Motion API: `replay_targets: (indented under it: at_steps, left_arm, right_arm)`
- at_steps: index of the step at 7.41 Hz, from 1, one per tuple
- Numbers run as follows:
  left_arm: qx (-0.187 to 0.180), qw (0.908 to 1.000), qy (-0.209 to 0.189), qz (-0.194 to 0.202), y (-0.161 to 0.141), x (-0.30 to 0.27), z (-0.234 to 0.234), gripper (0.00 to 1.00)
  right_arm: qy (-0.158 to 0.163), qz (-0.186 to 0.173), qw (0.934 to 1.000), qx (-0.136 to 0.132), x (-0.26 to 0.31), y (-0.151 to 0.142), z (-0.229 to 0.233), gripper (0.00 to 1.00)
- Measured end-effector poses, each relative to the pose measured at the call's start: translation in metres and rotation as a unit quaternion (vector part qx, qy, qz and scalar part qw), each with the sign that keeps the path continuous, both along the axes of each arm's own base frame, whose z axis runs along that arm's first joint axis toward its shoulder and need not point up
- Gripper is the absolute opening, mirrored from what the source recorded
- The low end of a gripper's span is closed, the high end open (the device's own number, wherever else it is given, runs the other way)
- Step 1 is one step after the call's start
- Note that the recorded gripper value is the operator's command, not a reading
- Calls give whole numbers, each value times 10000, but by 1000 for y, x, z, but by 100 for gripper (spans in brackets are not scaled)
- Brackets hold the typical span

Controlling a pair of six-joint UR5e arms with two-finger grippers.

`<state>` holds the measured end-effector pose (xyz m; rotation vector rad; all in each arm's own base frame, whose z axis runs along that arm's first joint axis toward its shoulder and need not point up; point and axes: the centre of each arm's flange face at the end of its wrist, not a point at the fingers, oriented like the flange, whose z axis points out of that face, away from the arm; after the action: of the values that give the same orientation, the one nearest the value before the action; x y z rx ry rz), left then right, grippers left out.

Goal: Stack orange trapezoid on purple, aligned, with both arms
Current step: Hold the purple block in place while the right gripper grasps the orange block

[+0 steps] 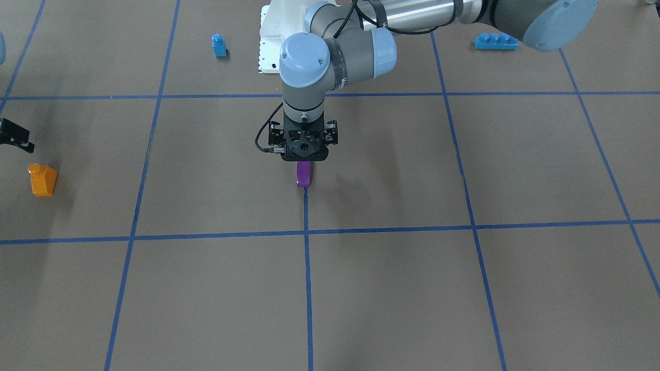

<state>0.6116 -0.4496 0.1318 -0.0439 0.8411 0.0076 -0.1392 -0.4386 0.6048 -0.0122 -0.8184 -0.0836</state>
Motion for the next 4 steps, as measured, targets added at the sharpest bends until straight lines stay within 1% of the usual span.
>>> replay_targets:
  at_steps: [2, 4]
  left_arm:
    - [-37, 10000, -1, -30, 1, 0, 0, 100]
    - [-46, 10000, -1, -34, 1, 1, 0, 100]
  right_arm:
    - [44, -80, 9999, 108, -23, -13, 14, 98]
    - [66, -172, 9998, 96, -38, -19, 21, 98]
